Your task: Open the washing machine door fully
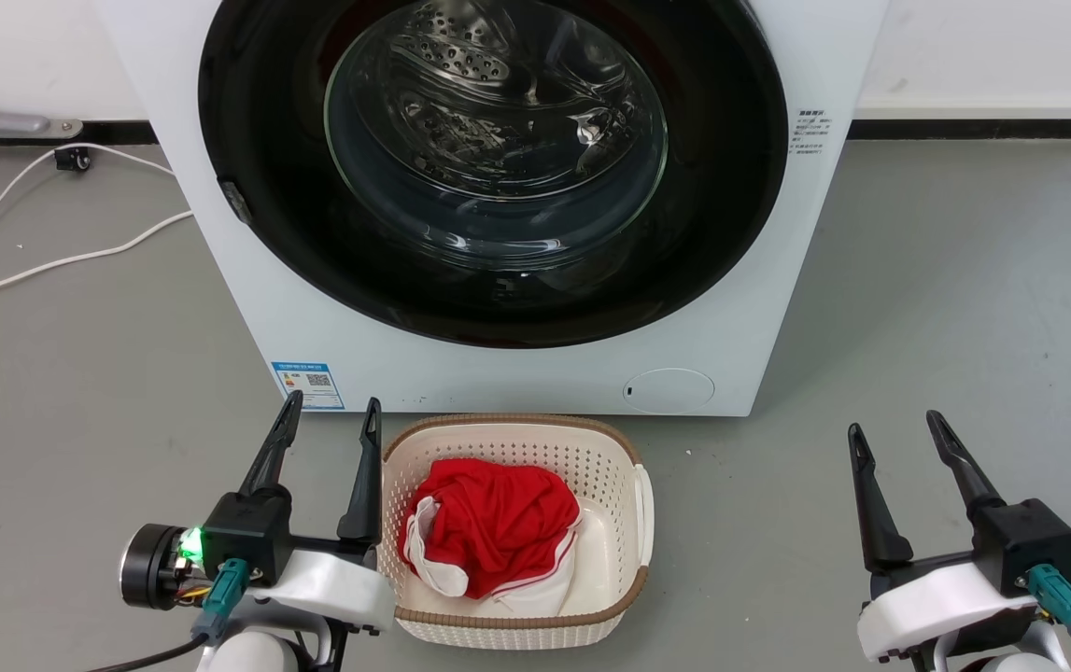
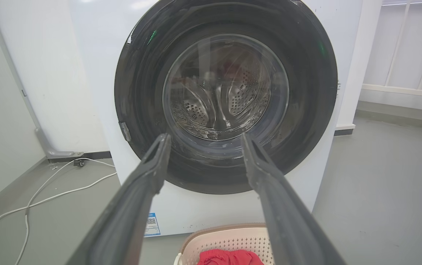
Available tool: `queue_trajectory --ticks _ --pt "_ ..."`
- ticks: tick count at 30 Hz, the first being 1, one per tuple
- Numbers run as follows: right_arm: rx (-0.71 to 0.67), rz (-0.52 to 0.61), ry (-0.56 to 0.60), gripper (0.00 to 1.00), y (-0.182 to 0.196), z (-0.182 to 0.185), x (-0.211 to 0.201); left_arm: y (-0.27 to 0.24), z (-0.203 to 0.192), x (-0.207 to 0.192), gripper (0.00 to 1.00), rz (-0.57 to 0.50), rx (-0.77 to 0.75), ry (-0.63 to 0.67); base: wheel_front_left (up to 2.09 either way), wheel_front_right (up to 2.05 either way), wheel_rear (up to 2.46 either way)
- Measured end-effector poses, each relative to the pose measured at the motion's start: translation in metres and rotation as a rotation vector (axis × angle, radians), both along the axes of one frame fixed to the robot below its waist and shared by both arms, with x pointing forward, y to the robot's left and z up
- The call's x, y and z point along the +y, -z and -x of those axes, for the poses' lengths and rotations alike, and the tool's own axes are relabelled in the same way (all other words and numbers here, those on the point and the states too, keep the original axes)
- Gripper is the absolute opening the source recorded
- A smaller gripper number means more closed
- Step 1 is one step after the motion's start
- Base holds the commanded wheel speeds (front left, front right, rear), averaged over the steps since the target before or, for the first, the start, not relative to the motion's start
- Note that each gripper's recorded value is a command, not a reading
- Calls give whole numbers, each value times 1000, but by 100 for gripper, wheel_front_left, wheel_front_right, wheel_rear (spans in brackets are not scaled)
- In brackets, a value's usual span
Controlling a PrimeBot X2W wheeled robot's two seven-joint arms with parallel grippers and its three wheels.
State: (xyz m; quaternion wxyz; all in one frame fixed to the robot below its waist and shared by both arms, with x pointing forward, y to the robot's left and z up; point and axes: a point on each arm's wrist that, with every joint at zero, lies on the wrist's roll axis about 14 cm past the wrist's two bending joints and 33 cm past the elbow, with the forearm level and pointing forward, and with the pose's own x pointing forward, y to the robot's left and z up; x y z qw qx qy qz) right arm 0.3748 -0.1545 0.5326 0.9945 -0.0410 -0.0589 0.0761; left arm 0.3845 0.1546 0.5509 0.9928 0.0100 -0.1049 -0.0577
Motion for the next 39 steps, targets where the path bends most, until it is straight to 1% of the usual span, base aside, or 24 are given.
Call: queue_trajectory --ticks 13,14,15,16,17,25,27,30,33,35,36,37,38,39 --pt "11 -9 2 100 3 0 -1 3 0 1 100 18 8 -5 0 0 0" --pt "12 -11 1 81 4 0 0 3 0 1 100 19 9 -6 0 0 0" --pt "16 -11 2 25 4 0 0 3 0 2 100 20 9 -7 0 0 0" --pt "23 -13 3 25 6 0 -1 3 -1 2 100 21 10 -8 0 0 0" --pt "24 -15 3 0 6 0 -1 3 -1 2 100 21 11 -10 0 0 0" --pt "48 -62 7 0 11 0 -2 4 -1 3 100 26 12 -16 0 0 0" --pt "56 -93 13 0 13 0 -4 4 -1 3 100 27 12 -16 0 0 0" --pt "65 -185 44 0 15 0 -14 4 -1 3 100 28 11 -15 0 0 0" --pt "52 -321 68 0 13 -3 -22 4 -1 3 100 30 13 -15 0 0 0" --pt "45 -523 86 0 11 -6 -28 4 -2 3 100 31 12 -15 0 0 0" --pt "48 -580 95 0 12 -7 -30 4 -2 2 100 31 12 -15 0 0 0" --pt "46 -667 104 0 13 -8 -33 4 -2 3 100 32 13 -16 0 0 0" --pt "42 -796 114 0 12 -11 -36 4 -3 2 100 32 13 -15 0 0 0" --pt "39 -870 122 0 12 -13 -38 4 -3 2 100 33 12 -15 0 0 0"
